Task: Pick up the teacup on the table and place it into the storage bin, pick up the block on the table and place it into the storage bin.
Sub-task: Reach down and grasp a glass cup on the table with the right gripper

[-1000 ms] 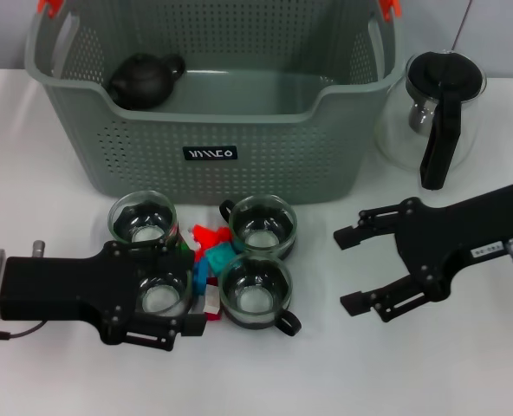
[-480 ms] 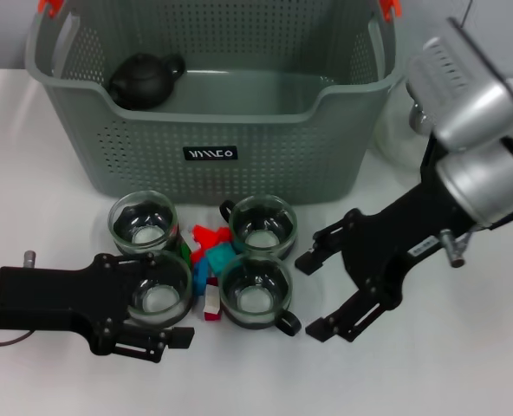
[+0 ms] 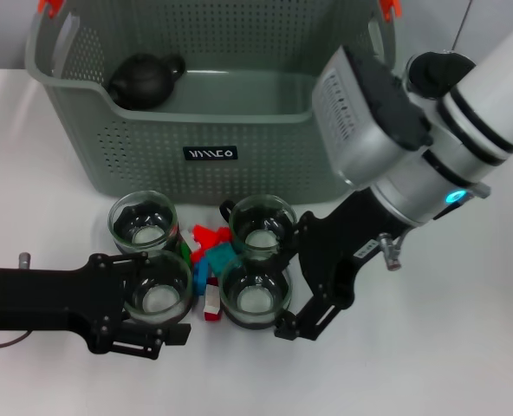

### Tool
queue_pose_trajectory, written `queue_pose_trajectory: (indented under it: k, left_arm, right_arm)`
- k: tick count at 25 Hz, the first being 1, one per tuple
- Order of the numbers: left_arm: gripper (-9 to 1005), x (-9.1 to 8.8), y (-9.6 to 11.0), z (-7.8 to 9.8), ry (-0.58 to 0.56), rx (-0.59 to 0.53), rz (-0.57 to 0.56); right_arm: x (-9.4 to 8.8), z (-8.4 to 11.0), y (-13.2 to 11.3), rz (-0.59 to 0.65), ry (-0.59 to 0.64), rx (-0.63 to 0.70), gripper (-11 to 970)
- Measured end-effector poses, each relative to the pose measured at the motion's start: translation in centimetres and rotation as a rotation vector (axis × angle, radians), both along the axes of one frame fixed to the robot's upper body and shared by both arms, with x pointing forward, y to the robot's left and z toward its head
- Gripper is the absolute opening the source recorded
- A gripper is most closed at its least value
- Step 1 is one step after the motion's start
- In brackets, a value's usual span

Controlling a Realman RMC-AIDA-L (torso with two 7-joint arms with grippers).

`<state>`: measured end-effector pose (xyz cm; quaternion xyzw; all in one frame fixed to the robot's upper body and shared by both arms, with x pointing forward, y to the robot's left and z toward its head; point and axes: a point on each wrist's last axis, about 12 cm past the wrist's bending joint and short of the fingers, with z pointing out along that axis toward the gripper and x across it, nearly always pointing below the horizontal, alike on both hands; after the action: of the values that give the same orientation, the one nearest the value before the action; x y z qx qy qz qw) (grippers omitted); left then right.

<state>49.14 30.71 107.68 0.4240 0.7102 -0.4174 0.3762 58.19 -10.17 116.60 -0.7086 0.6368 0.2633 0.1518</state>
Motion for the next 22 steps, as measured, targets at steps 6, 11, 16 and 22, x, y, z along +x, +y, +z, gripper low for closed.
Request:
queue_pose_trajectory:
  k: [6,11,16,22]
  left_arm:
    - [933,-0.1,0.3,0.0,-0.003,-0.001,0.014]
    - [933,-0.1,0.4,0.1,-0.006,0.003,0.018]
    - [933,-0.1,0.5,0.1,-0.005,0.004,0.019]
    - [933,-0.1,0.5,0.1,-0.005,0.004,0.02]
  right_arm:
    - [-0.1,-0.9,1.2,0.016,-0.051,-0.02,924]
    - [-0.2,-1.4,1.9,0.021,-0.083,-0.047,924]
    - [-0.6,-2.1,2.9,0.03,-0.113,-0.078,924]
    - [-1.2,-2.6,3.8,0.053,-0.127,-0.087,925]
